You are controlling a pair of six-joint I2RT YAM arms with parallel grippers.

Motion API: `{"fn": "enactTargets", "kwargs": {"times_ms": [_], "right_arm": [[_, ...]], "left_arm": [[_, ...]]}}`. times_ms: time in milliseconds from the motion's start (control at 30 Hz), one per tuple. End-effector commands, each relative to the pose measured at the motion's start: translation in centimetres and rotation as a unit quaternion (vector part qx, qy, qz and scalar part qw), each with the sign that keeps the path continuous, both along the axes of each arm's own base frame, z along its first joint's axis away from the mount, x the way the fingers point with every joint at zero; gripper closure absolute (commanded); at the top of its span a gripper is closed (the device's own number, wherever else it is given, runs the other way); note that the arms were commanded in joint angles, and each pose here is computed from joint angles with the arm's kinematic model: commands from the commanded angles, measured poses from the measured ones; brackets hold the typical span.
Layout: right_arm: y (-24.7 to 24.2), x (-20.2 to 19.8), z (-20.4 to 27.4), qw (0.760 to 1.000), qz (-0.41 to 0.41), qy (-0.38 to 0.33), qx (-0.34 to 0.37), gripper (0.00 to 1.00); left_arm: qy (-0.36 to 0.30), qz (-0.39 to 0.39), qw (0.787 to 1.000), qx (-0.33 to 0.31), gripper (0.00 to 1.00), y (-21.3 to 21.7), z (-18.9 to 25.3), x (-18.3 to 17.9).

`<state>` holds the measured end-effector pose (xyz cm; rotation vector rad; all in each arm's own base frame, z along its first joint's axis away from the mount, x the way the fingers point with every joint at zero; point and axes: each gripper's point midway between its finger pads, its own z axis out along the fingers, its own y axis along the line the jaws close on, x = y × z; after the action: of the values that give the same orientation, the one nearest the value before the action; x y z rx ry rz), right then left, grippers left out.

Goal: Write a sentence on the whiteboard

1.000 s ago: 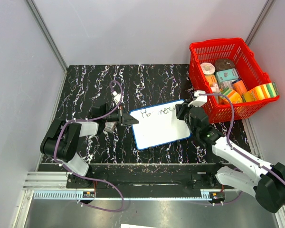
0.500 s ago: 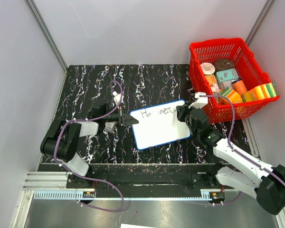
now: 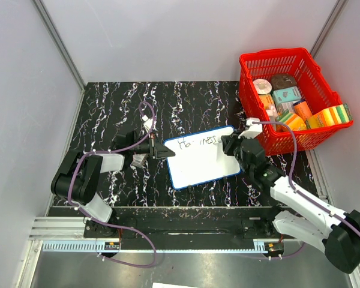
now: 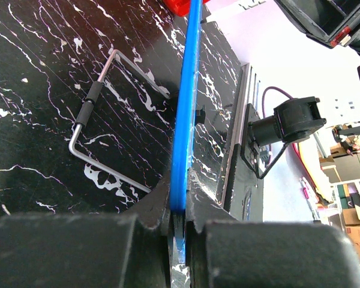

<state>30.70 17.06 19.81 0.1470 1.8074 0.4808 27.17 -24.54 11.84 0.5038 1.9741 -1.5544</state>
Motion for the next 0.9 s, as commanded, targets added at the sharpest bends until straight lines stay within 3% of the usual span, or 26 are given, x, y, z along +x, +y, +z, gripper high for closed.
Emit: {"fn": "enactTargets", "kwargs": {"times_ms": [0, 433, 867], "right_arm": [[-0.5, -0.5, 2.2, 0.999, 0.0, -0.035, 0.026, 1.0], [-3.0, 0.4, 3.9, 0.997, -0.063, -0.052, -0.007, 1.0], [-2.9, 1.6, 5.4, 0.995, -0.072, -0.068, -0.01, 1.0]], "left_arm": [[-0.055, 0.026, 0.998, 0.033, 1.0, 0.3, -0.9, 1.5], [-0.056, 0.026, 0.998, 0.033, 1.0, 0.3, -0.9, 1.6], [-0.056, 0.024, 0.998, 0.032, 1.0, 0.2, -0.9, 1.5]]}}
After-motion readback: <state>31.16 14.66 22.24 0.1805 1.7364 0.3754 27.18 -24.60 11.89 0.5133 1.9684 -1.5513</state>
